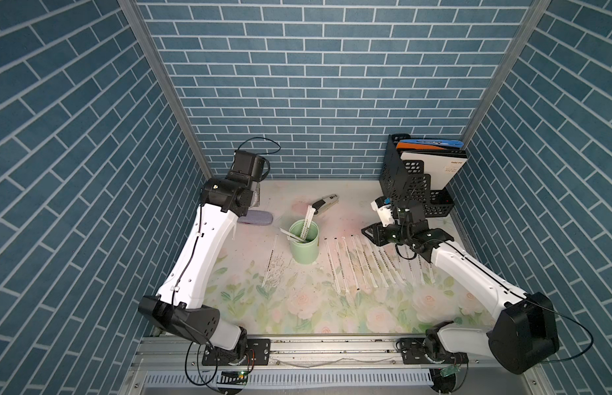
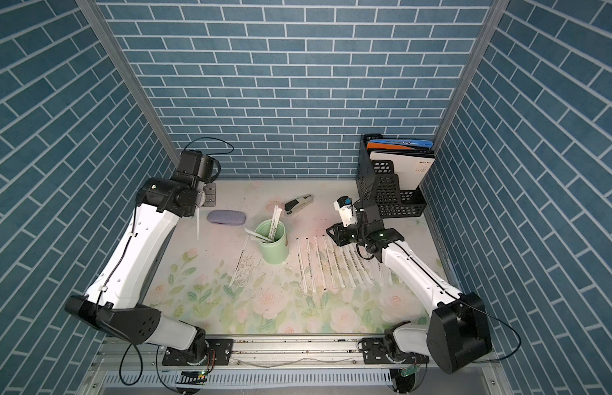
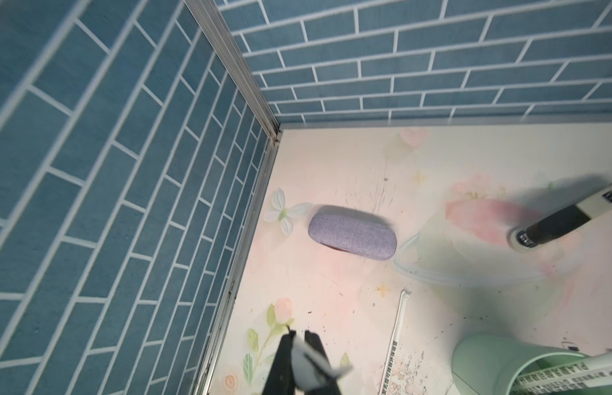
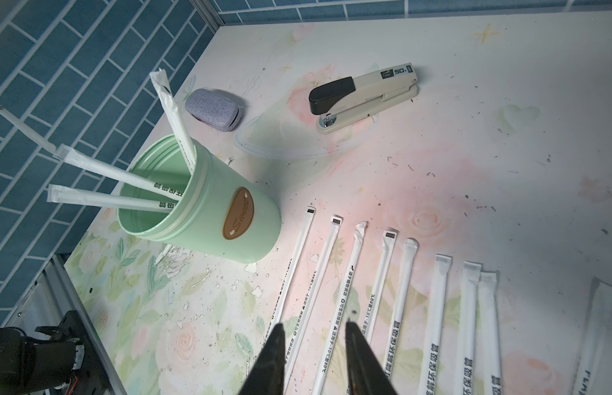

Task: Take the straws out of the storage container
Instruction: Place the straw at the center of the board.

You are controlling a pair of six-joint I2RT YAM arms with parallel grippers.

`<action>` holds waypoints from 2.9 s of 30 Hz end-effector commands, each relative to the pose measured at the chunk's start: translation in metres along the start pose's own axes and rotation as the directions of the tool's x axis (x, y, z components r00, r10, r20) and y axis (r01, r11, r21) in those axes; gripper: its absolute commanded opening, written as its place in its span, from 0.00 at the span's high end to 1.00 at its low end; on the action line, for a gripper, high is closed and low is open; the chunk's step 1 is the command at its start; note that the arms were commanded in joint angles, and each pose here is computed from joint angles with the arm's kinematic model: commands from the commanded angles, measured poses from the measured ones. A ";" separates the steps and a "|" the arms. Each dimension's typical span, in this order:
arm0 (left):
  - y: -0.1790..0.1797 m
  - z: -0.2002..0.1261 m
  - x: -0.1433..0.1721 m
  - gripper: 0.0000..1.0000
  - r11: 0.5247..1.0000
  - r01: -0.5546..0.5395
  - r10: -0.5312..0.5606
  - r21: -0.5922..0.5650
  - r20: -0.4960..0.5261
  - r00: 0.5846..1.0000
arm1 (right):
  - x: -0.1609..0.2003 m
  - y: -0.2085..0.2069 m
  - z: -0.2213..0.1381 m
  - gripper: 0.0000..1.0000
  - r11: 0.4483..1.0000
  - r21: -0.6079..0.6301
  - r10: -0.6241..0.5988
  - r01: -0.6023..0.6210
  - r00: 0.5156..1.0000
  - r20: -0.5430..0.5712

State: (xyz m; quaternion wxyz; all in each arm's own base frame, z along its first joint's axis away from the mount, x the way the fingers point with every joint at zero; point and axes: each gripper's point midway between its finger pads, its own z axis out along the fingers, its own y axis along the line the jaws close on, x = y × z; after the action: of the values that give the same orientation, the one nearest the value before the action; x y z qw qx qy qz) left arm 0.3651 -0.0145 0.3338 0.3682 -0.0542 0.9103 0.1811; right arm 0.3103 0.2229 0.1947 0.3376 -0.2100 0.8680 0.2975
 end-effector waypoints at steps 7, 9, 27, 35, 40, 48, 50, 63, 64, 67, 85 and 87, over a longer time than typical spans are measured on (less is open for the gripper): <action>-0.043 0.073 0.057 0.93 0.996 -0.066 0.076 0.054 -0.231 0.970 | 0.008 0.003 -0.001 0.70 1.000 -0.016 -0.012 0.012 1.000 0.003; -0.049 0.085 0.070 0.93 0.995 -0.087 0.099 0.057 -0.276 0.956 | 0.009 0.002 0.000 0.70 1.000 -0.017 -0.011 0.011 1.000 0.000; -0.083 0.144 0.138 0.92 0.984 -0.137 0.175 0.117 -0.444 0.879 | 0.013 0.001 0.005 0.70 1.000 -0.024 -0.009 0.009 1.000 -0.006; -0.088 0.153 0.150 0.91 0.981 -0.135 0.185 0.138 -0.480 0.857 | 0.012 0.002 0.006 0.69 1.000 -0.026 -0.011 0.011 1.000 -0.005; -0.087 0.158 0.158 0.91 0.982 -0.124 0.179 0.140 -0.504 0.845 | 0.013 0.001 0.007 0.69 0.999 -0.032 -0.008 0.008 1.000 -0.005; -0.087 0.170 0.167 0.91 0.985 -0.099 0.162 0.144 -0.535 0.829 | 0.016 0.001 0.009 0.69 0.999 -0.036 -0.007 0.007 1.000 -0.010; -0.088 0.173 0.170 0.89 0.985 -0.098 0.161 0.142 -0.542 0.825 | 0.016 0.002 0.009 0.69 0.999 -0.037 -0.007 0.007 1.000 -0.010; -0.091 0.177 0.165 0.77 0.986 -0.081 0.146 0.143 -0.532 0.834 | 0.017 0.001 0.012 0.69 0.999 -0.046 -0.001 0.000 1.000 -0.016; -0.091 0.177 0.164 0.77 0.986 -0.082 0.146 0.143 -0.531 0.834 | 0.018 0.001 0.012 0.69 0.999 -0.045 0.001 -0.001 1.000 -0.017; -0.088 0.174 0.157 0.75 0.989 -0.074 0.131 0.130 -0.516 0.847 | 0.017 0.001 0.013 0.69 0.999 -0.047 0.000 0.000 1.000 -0.014; -0.101 0.017 -0.004 0.51 0.796 0.085 -0.191 0.600 0.115 0.975 | 0.016 0.008 0.000 0.69 0.998 -0.052 0.033 -0.032 0.999 0.011; -0.111 0.002 -0.008 0.49 0.765 0.039 -0.182 0.642 0.158 0.970 | 0.016 0.008 0.000 0.69 0.998 -0.052 0.040 -0.039 0.999 0.007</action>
State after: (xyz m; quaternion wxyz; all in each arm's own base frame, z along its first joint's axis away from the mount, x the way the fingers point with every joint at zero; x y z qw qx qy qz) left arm 0.3953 -0.0854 0.3000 0.4522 -0.0145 0.8862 -0.0997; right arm 0.2996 0.2243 0.1795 0.3273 -0.2070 0.8663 0.3154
